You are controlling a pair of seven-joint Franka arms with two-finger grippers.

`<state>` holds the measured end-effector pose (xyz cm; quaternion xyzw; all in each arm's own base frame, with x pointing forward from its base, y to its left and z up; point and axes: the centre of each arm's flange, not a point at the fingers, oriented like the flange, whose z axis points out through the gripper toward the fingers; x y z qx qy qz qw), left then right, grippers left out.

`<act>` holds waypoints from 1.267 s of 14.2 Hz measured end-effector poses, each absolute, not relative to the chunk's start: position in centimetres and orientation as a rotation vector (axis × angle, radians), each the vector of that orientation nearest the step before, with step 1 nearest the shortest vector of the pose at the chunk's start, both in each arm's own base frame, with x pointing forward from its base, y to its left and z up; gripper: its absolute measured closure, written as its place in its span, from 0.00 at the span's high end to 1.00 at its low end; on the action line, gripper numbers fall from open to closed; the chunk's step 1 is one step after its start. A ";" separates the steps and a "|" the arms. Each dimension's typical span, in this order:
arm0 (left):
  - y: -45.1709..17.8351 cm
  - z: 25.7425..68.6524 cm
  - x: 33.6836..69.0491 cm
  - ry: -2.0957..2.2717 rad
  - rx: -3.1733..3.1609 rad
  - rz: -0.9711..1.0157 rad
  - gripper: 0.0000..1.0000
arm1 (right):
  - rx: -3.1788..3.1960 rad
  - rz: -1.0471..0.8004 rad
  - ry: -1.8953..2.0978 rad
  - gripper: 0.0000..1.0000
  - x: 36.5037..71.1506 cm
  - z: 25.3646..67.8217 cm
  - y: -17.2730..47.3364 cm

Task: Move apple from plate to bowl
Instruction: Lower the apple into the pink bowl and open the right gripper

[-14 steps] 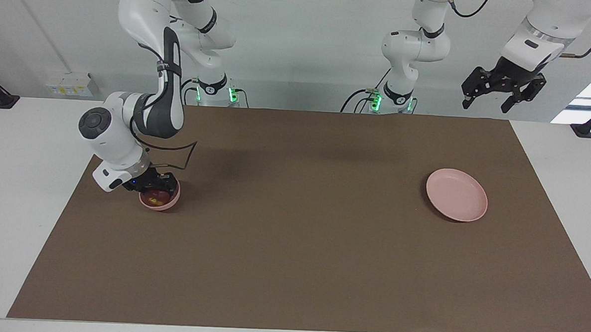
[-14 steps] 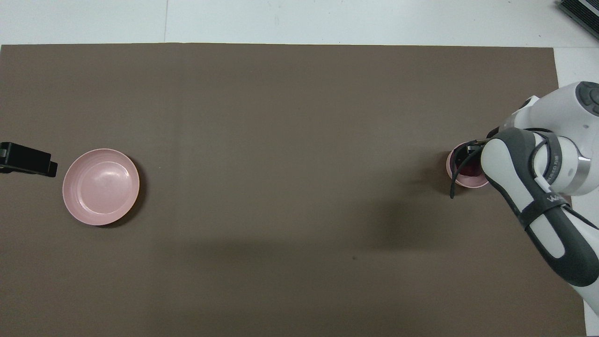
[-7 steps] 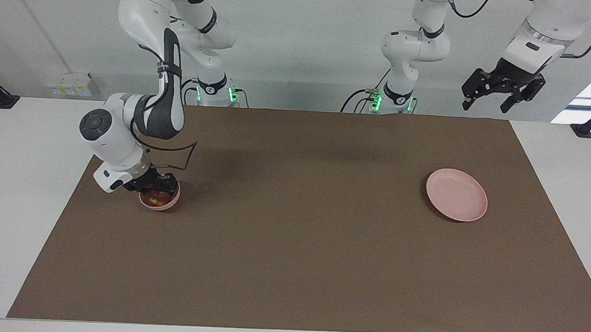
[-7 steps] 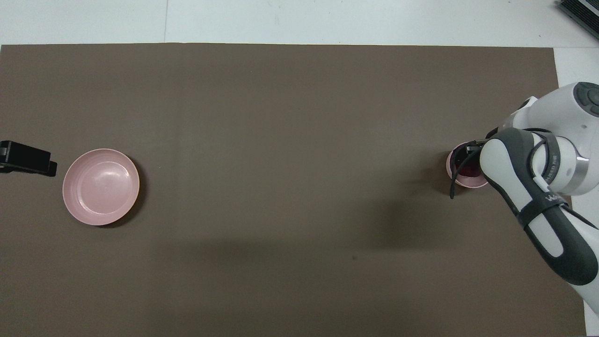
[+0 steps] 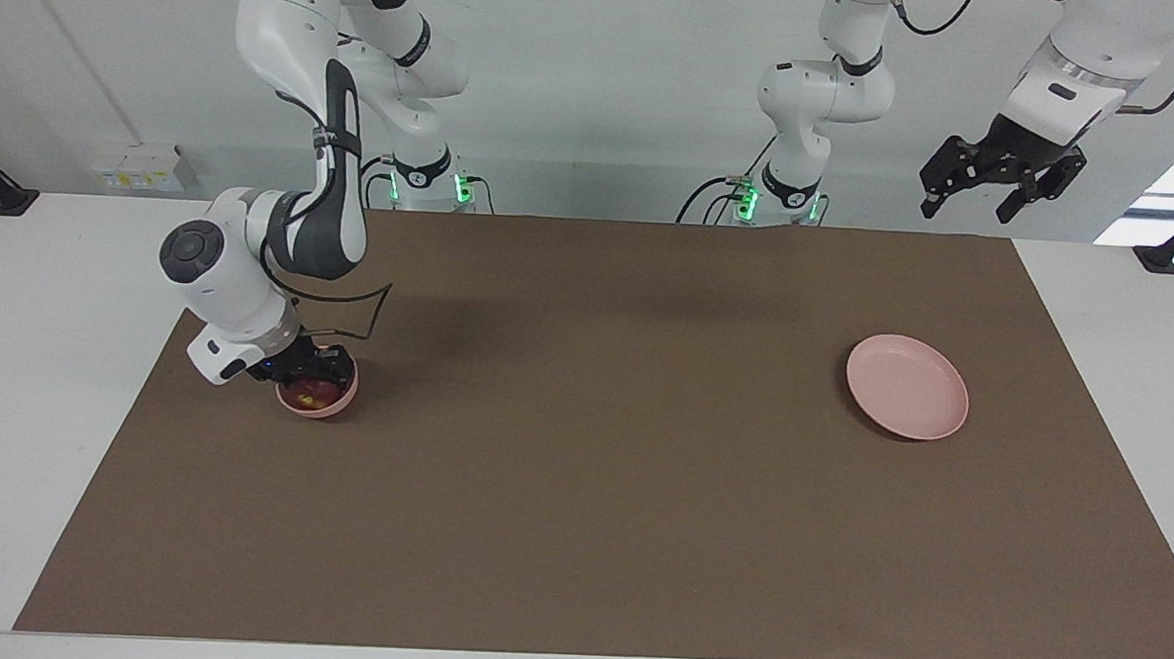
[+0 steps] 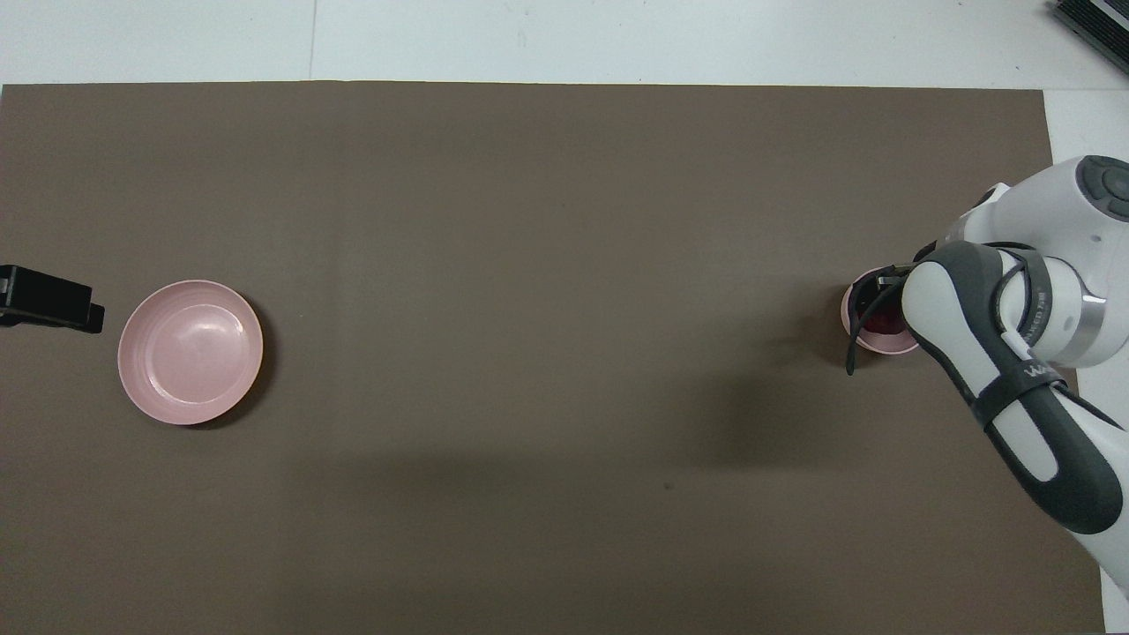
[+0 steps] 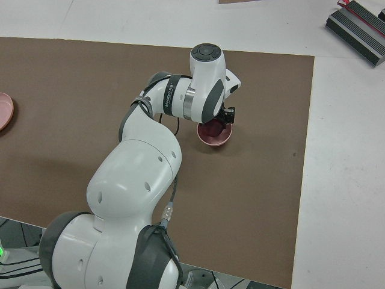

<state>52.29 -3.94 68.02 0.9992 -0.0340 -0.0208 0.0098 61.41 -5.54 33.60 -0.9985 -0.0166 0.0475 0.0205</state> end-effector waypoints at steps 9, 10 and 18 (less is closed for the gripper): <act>-3.5 68.1 52.2 -0.093 3.120 -0.071 1.00 | -3.097 0.148 -0.048 0.86 61.4 33.6 -5.6; -3.5 68.1 52.2 -0.093 3.120 -0.071 1.00 | -3.097 0.147 -0.047 0.93 61.4 33.6 -5.6; -3.5 68.1 52.2 -0.093 3.120 -0.071 1.00 | -3.097 0.142 -0.047 1.00 61.5 33.7 -5.6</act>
